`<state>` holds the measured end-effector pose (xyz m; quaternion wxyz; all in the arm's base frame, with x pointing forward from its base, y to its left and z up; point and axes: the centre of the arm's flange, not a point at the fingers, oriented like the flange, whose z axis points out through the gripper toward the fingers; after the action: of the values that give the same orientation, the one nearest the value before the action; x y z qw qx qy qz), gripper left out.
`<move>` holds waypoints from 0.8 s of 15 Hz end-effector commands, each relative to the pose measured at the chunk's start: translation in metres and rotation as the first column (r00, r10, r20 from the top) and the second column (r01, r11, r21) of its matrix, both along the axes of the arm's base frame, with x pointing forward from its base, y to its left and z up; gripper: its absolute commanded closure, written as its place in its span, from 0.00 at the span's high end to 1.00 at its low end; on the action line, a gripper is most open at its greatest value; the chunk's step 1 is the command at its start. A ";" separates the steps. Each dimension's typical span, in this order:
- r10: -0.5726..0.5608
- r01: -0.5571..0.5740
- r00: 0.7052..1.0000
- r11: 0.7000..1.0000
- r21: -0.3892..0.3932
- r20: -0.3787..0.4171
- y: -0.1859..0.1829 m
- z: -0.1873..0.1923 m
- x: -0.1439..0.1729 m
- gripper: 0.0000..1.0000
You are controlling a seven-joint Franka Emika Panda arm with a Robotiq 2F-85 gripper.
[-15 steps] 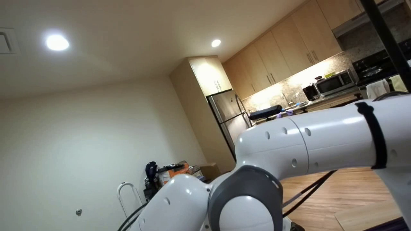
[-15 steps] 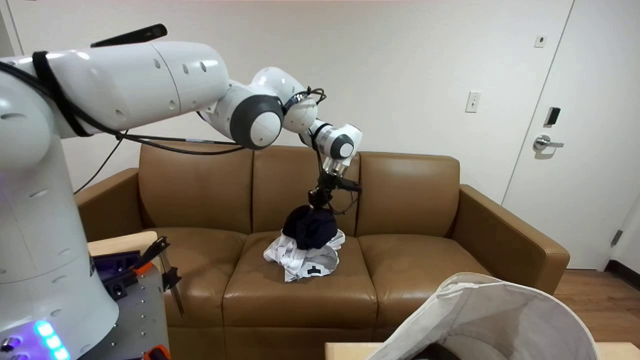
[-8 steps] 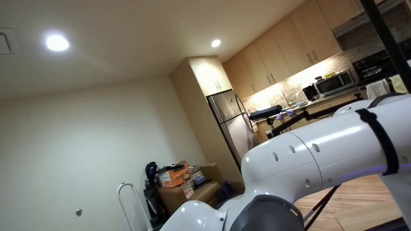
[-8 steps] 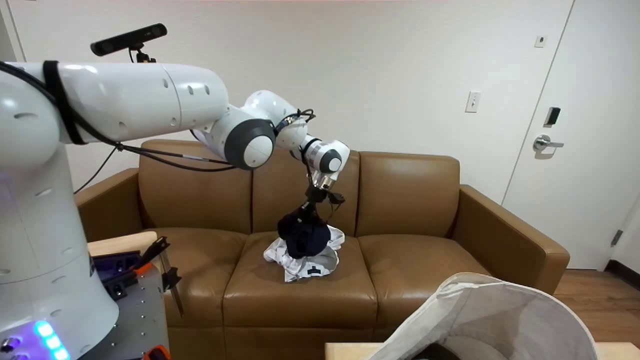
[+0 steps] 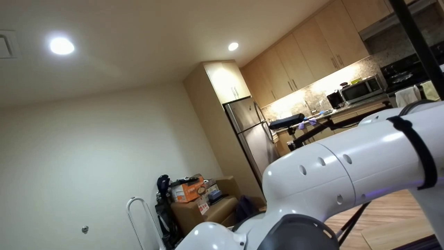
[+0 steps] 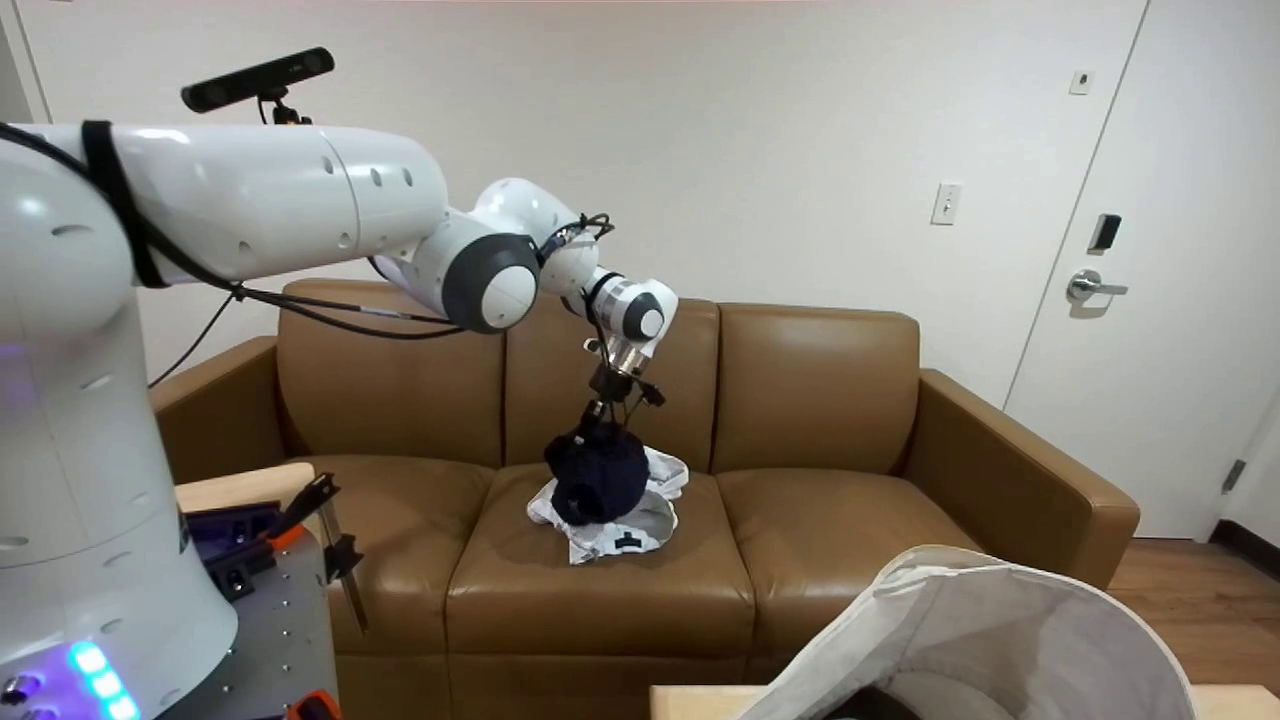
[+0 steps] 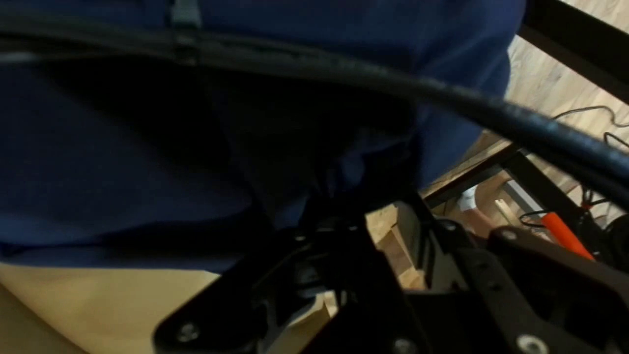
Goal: Take the black clothing out of the pink laundry bag and place it on top of the white clothing on the sofa
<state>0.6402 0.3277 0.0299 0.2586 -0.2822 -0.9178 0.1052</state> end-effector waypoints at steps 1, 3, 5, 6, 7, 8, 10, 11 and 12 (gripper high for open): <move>0.140 -0.140 0.989 0.990 0.015 -0.052 0.019 -0.013 0.069 0.56; 0.157 -0.156 0.986 0.988 0.018 -0.060 0.011 -0.008 0.069 0.69; 0.163 -0.163 0.985 0.987 0.016 -0.055 0.005 -0.003 0.071 0.82; 0.156 -0.156 0.986 0.988 0.006 -0.054 0.001 0.001 0.074 0.88; 0.141 -0.142 0.988 0.990 -0.018 -0.063 -0.003 0.005 0.076 0.95; 0.125 -0.129 0.988 0.991 -0.046 -0.091 -0.008 0.012 0.078 0.98; 0.090 -0.106 0.986 0.988 -0.113 -0.142 -0.024 0.032 0.079 1.00; 0.059 -0.083 0.984 0.987 -0.137 -0.168 -0.033 0.043 0.078 1.00; 0.015 -0.043 0.985 0.987 -0.157 -0.171 -0.047 0.060 0.077 1.00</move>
<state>0.6460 0.2781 0.0663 0.3039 -0.2392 -0.9043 0.1808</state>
